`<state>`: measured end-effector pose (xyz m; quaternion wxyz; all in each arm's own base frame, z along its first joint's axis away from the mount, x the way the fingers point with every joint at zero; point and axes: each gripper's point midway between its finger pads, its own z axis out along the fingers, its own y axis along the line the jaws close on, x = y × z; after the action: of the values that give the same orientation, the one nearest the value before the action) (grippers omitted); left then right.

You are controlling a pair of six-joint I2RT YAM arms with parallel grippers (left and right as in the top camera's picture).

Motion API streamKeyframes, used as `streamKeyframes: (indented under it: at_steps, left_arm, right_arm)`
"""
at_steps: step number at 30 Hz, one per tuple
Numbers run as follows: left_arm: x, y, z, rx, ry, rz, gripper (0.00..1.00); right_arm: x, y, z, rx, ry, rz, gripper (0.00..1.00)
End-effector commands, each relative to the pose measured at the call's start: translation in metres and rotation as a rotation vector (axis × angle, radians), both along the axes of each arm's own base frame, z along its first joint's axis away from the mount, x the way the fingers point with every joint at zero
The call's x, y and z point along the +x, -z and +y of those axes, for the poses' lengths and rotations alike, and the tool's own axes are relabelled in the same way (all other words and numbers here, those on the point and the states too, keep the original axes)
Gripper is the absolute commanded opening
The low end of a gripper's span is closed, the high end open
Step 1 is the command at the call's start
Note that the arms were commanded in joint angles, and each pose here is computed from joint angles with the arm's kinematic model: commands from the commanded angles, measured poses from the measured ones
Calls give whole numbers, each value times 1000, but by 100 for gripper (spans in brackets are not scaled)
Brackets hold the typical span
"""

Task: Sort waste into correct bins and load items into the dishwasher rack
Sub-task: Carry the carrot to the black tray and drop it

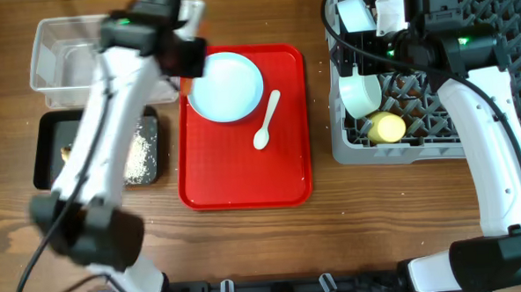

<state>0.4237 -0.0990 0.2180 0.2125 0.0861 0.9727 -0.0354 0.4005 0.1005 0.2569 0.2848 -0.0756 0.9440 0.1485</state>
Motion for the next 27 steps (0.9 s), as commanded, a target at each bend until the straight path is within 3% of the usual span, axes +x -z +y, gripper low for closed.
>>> streamKeyframes:
  at_steps: [1,5,9,13,17,20,24,26,27]
  left_arm:
    - [-21,-30,68,18,-287,-11,9]
    - [-73,-22,156,26,-603,158,8]
    - [-109,21,217,14,-824,296,8]
    - [-133,92,236,-18,-1004,390,4]
    - [-125,161,232,-109,-1153,317,5]
    - [-114,188,229,-198,-1220,235,14]
    - [-106,200,233,-222,-1240,159,24]
    - [-102,199,234,-226,-1238,140,38]
    - [-101,199,235,-227,-1237,138,54]
  right_arm:
    - [3,3,-2,-17,-1,3,100]
    - [3,3,-2,-17,-1,3,100]
    - [6,1,-1,-14,0,-13,100]
    - [7,1,-1,-14,0,-15,100]
    - [7,1,-1,-12,2,-15,100]
    - [6,1,-1,-10,4,-11,100]
    - [5,2,-1,0,22,2,100]
    - [5,2,-1,0,22,2,100]
    - [5,2,-1,1,23,2,100]
